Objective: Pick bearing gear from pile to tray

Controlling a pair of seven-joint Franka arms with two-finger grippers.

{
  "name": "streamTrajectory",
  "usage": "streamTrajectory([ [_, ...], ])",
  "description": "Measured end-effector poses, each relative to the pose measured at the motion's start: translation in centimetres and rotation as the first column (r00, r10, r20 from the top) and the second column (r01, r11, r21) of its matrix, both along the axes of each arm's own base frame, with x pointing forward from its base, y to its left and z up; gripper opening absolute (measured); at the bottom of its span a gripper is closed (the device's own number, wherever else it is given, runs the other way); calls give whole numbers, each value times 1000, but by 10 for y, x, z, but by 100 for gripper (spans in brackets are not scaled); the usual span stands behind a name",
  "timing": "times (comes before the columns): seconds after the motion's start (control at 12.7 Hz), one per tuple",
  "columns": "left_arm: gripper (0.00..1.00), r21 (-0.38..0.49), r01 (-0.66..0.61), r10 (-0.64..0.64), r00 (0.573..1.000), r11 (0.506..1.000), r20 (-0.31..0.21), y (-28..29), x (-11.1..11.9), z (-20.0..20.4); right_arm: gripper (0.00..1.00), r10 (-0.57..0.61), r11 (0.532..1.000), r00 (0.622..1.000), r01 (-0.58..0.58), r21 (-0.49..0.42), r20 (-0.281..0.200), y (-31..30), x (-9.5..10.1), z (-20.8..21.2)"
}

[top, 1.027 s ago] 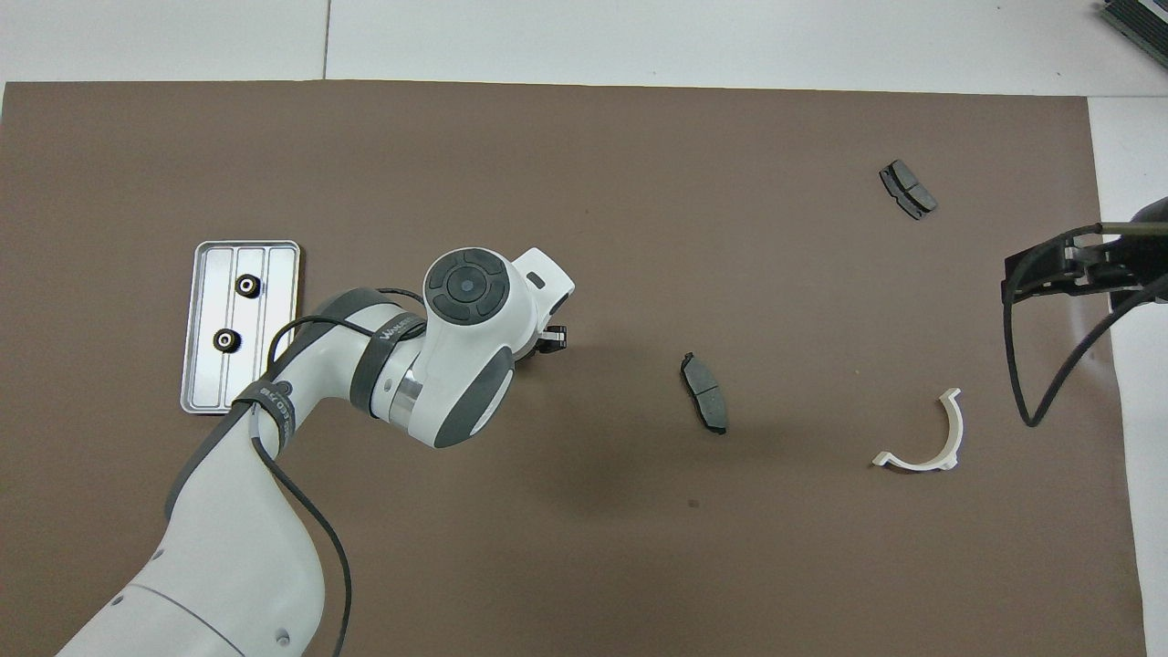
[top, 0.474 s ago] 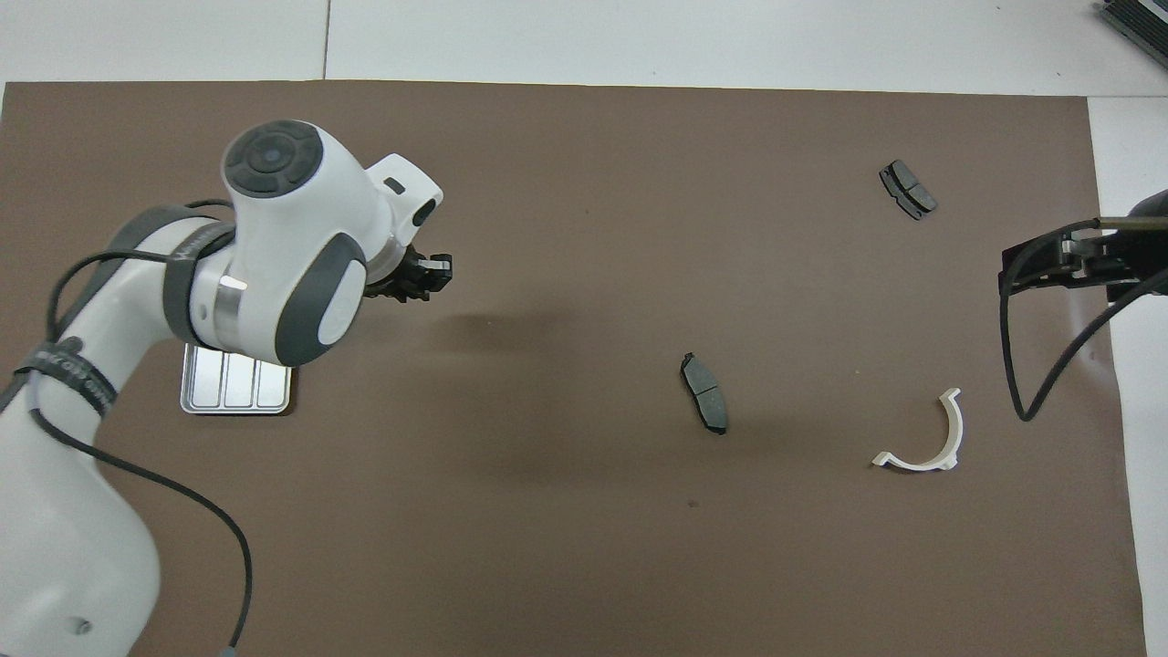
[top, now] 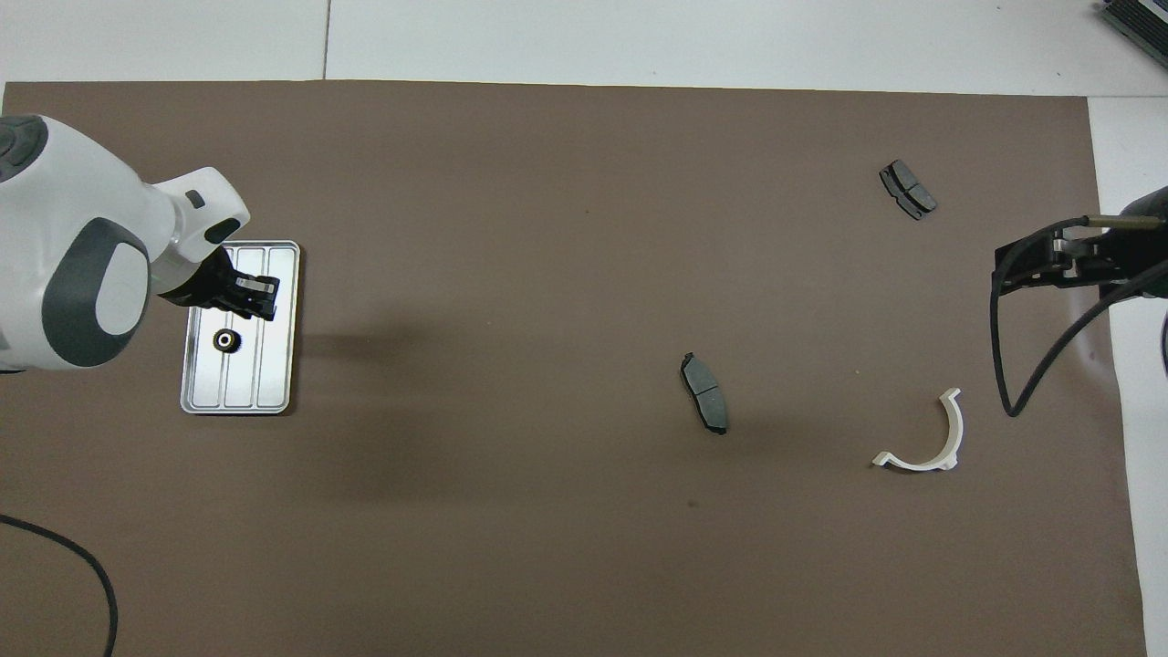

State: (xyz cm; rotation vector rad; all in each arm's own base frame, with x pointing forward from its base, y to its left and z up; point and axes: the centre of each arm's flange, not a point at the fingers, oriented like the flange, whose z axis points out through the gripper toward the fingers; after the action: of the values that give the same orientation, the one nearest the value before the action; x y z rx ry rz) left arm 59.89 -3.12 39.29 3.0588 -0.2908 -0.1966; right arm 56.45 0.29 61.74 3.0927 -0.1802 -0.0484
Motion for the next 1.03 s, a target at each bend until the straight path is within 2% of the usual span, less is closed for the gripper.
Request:
streamTrajectory([
  [0.16, 26, -6, 17, -17, 1000, 1000, 22, 28, -10, -25, 100, 0, 1000, 1000, 0, 0, -3, 0, 0, -1],
  [0.32, 29, -4, 20, -19, 999, 1000, 44, 31, -20, -53, 100, 0, 1000, 1000, 0, 0, -4, 0, 0, -2],
  [0.47, 33, -4, 24, -24, 998, 1000, 50, 27, -25, -64, 100, 0, 1000, 1000, 0, 0, -4, 0, 0, -2],
  [0.71, 69, -4, 24, -24, 998, 1000, 58, 27, -24, -60, 100, 0, 1000, 1000, 0, 0, -4, 0, 0, -2],
  [0.87, 93, -1, 15, -15, 995, 1000, 98, 31, -18, -35, 100, 0, 1000, 1000, 0, 0, -4, 0, 0, -2],
  [0.95, 100, 1, 8, -8, 994, 1000, 113, 37, -13, -12, 100, 0, 1000, 1000, 0, 0, -4, 0, 0, -2],
  [1.03, 100, 1, 2, -2, 992, 1000, 124, 41, -8, 15, 100, 0, 1000, 1000, 0, 0, -4, 0, 0, -2],
])
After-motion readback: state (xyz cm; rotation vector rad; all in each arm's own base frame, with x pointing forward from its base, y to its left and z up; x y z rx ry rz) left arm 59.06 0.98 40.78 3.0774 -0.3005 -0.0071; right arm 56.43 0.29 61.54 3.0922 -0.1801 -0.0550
